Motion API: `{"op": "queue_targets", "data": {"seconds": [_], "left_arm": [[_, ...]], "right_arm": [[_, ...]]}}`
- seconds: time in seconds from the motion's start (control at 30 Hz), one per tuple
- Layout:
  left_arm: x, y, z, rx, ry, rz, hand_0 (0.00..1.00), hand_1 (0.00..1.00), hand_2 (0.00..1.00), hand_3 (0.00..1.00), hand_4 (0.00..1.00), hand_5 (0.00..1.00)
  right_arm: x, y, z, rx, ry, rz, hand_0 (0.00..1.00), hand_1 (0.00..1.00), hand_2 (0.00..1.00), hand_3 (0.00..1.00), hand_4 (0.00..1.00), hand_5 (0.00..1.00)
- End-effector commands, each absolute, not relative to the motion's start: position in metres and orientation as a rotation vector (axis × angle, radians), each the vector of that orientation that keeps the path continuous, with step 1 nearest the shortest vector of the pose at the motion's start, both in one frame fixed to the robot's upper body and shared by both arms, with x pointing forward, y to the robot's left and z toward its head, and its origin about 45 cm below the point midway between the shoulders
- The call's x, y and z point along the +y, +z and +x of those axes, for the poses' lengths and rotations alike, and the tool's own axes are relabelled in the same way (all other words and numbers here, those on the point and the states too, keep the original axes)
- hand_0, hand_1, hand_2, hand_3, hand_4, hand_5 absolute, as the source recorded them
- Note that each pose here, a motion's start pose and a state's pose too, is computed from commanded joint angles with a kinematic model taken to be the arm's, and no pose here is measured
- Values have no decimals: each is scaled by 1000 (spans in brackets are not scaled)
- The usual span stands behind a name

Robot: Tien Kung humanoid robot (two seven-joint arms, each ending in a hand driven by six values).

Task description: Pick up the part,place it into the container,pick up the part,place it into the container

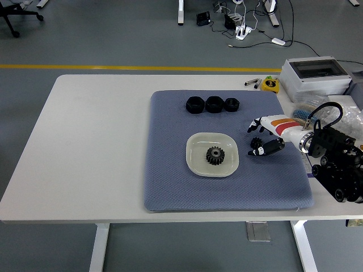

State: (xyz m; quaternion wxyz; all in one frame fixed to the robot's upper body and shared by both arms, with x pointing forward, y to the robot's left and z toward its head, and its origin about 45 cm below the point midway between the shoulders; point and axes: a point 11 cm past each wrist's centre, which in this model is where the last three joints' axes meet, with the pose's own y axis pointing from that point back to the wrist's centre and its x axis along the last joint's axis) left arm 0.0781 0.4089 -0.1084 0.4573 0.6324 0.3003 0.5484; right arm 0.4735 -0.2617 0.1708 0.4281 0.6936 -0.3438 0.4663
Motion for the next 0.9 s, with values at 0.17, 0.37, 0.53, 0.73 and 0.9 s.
{"op": "queue_targets", "data": {"seconds": [0.17, 0.37, 0.53, 0.73, 0.9], "left_arm": [[408, -109, 78, 741, 1348, 1556, 719, 738, 772, 672, 699, 679], [407, -109, 78, 740, 1343, 1556, 718, 739, 771, 672, 699, 679], [407, -109, 77, 740, 1338, 1558, 718, 737, 771, 672, 699, 679], [407, -109, 76, 738, 1330, 1564, 718, 737, 770, 672, 699, 679], [407, -109, 76, 737, 1329, 1564, 718, 737, 770, 672, 699, 679]], "right_arm": [[-265, 168, 473, -888, 1153, 1721, 342, 475, 584, 574, 880, 381], [-271, 158, 470, -892, 1122, 1705, 316, 456, 554, 562, 857, 377], [-273, 152, 467, -896, 1101, 1703, 298, 447, 536, 559, 855, 371], [-272, 151, 466, -907, 1099, 1706, 284, 439, 524, 552, 842, 373], [-272, 151, 466, -921, 1102, 1701, 284, 439, 524, 552, 842, 373]]}}
